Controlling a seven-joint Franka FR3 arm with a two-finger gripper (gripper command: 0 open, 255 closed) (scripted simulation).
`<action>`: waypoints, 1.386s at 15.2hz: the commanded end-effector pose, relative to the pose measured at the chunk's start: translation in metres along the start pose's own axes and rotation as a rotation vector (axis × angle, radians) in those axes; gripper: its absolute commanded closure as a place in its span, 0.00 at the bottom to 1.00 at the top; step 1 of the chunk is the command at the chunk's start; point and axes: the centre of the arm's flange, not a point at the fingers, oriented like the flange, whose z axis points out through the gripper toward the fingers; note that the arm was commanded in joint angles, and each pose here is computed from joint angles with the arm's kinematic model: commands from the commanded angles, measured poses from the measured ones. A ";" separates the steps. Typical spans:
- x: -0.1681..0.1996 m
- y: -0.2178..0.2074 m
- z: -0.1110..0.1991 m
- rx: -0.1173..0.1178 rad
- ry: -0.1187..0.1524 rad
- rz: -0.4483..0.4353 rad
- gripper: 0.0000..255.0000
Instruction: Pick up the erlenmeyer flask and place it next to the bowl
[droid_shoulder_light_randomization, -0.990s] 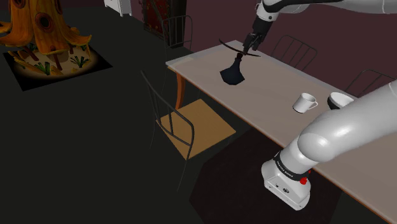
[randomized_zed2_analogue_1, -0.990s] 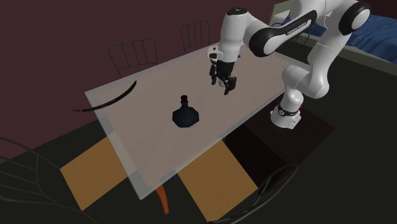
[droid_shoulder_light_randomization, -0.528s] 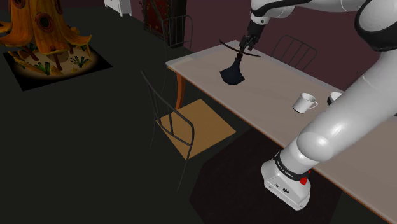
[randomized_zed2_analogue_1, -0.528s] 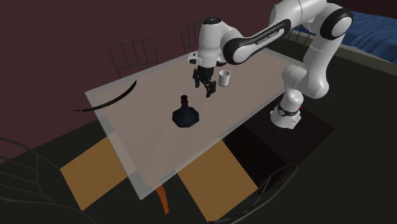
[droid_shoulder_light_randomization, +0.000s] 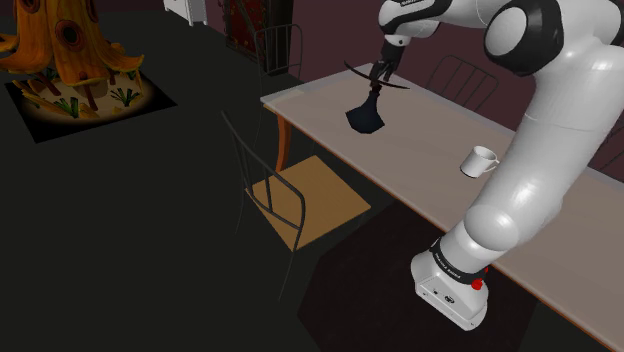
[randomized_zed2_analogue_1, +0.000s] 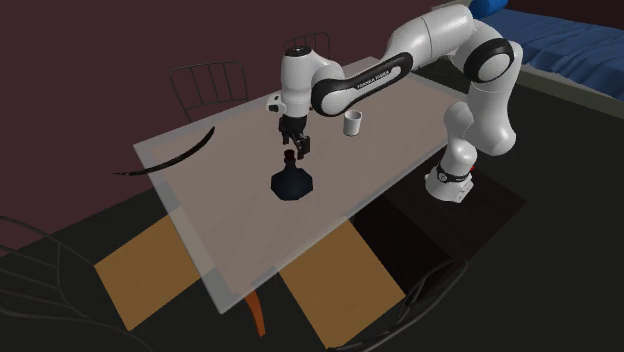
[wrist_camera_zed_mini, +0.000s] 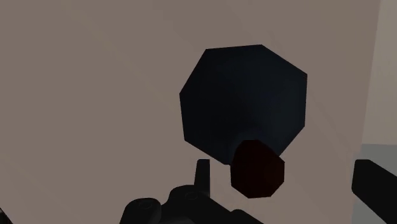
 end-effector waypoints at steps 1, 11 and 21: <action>0.004 0.009 0.008 -0.001 0.000 -0.001 0.00; 0.004 0.009 0.042 -0.001 0.000 -0.001 0.00; 0.004 0.009 0.043 -0.001 0.000 -0.001 1.00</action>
